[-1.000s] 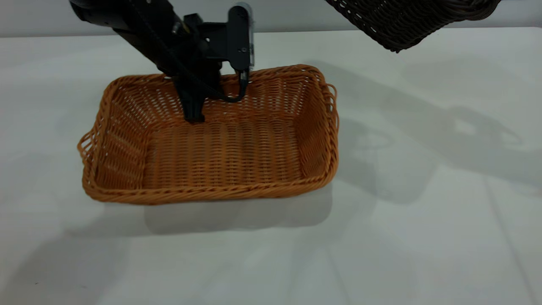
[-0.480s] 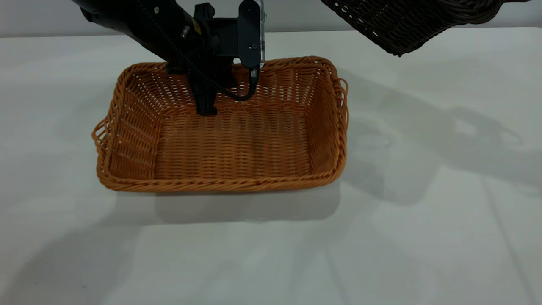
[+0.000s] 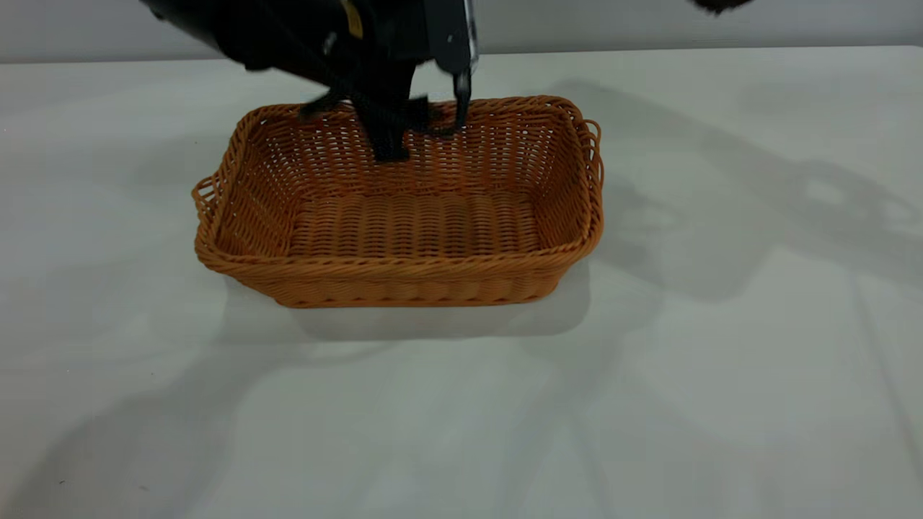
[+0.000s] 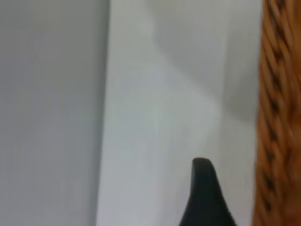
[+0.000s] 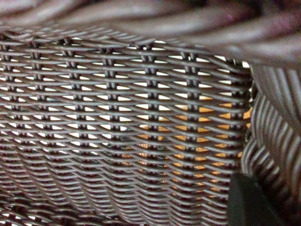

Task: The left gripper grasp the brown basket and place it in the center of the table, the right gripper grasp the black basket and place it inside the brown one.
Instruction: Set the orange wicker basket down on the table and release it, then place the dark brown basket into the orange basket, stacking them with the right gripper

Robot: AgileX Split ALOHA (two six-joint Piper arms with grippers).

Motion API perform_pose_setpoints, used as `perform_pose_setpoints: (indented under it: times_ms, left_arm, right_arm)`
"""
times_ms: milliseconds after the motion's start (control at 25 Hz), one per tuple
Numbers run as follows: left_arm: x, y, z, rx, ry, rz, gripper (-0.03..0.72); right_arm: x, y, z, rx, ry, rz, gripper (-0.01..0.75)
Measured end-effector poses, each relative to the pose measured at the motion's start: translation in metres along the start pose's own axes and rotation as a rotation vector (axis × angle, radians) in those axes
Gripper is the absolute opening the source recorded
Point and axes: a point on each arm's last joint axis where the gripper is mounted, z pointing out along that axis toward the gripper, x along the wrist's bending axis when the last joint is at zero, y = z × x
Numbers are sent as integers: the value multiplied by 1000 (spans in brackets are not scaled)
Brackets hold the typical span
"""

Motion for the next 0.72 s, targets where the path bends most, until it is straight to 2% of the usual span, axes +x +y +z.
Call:
perform_pose_setpoints:
  times_ms: [240,320,480,600,720]
  left_arm:
    - [30,19,-64,-41,83,-105,430]
    - [47,28,-99,-70,144,-177,416]
    - [80,46,-177,-152,289,-333,399]
    - [99,57,-234,-210,354,-429,396]
    - [108,65,-280,-267,375,-528,395]
  right_arm:
    - [1,15,-13,-36,5,4,92]
    - [-1,13,-12,-20,-18,-9,92]
    - [-2,7,0,34,-47,-37,92]
    - [-2,-1,16,83,-65,-52,92]
    - [4,-22,48,190,-123,-123,92]
